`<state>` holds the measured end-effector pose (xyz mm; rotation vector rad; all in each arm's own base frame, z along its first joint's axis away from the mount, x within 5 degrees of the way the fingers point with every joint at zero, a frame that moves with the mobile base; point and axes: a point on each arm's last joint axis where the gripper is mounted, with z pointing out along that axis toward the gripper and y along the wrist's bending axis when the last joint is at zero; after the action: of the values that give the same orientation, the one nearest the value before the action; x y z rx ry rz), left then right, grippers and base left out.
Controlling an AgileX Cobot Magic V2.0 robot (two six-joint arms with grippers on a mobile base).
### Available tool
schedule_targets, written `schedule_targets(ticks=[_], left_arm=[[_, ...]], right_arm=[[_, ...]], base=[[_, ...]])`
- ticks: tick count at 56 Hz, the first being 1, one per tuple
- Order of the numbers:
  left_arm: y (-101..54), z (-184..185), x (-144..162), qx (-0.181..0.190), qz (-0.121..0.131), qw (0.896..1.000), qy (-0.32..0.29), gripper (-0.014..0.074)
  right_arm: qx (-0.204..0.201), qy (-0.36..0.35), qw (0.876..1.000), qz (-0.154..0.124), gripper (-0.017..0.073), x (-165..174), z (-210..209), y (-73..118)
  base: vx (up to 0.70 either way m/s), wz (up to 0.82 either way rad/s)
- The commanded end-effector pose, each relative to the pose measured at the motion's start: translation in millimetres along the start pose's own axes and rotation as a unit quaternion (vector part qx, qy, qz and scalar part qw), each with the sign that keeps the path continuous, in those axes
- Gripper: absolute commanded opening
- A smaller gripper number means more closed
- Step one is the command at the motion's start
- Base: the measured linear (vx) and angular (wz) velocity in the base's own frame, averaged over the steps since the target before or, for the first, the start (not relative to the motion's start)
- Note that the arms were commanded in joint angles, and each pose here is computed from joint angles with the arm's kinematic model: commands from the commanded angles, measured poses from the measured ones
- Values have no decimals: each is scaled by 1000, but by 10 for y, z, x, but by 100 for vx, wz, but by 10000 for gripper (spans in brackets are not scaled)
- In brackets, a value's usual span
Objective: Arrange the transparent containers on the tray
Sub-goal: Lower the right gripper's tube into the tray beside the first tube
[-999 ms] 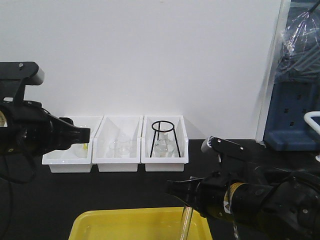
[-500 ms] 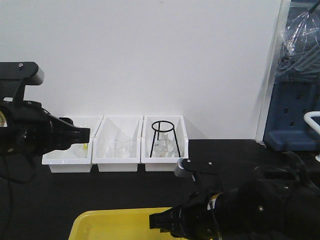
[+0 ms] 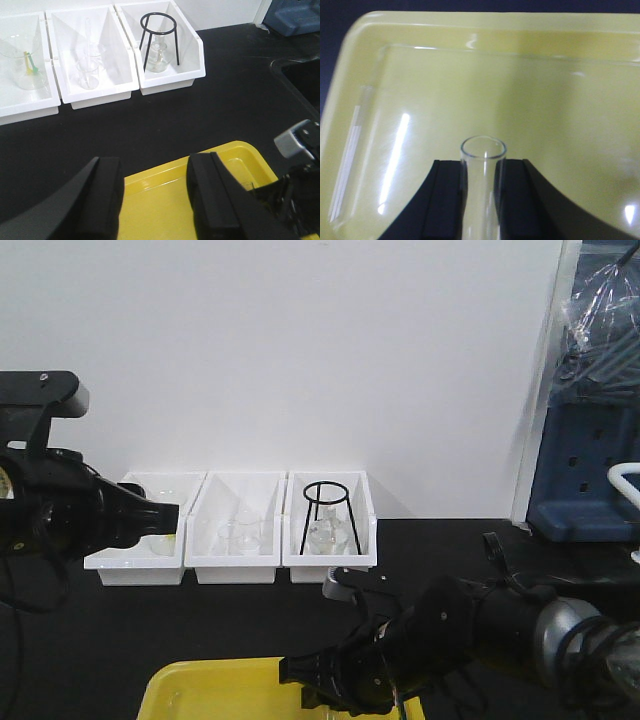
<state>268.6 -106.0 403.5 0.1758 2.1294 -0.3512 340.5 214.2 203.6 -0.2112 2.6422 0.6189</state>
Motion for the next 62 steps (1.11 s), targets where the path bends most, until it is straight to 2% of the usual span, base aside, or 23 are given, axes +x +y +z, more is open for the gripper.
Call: schedule_targets(ticks=[1, 11, 25, 43, 51, 62], left_arm=[[-47, -184, -169, 16, -4, 998, -63, 433], [-47, -184, -169, 16, -5, 998, -63, 433], [-51, -184, -168, 18, -8, 998, -63, 433], [-60, -184, -168, 24, -15, 998, -62, 433], [-60, -184, -165, 24, -15, 998, -61, 433], [-59, -184, -165, 24, -15, 998, -60, 433]], right_arm=[[-10, -46, 999, 11, -11, -199, -181, 0], [-2, -44, 999, 4, -11, -203, -108, -74], [-2, -83, 997, 4, -10, -274, -107, -75], [12, -39, 999, 15, 4, -170, 190, -186], [14, -35, 999, 12, 56, -157, 229, -201], [14, -40, 999, 10, 218, -167, 228, -201]], base=[[0, 0], [0, 0], [0, 0], [0, 0], [0, 0], [0, 0]])
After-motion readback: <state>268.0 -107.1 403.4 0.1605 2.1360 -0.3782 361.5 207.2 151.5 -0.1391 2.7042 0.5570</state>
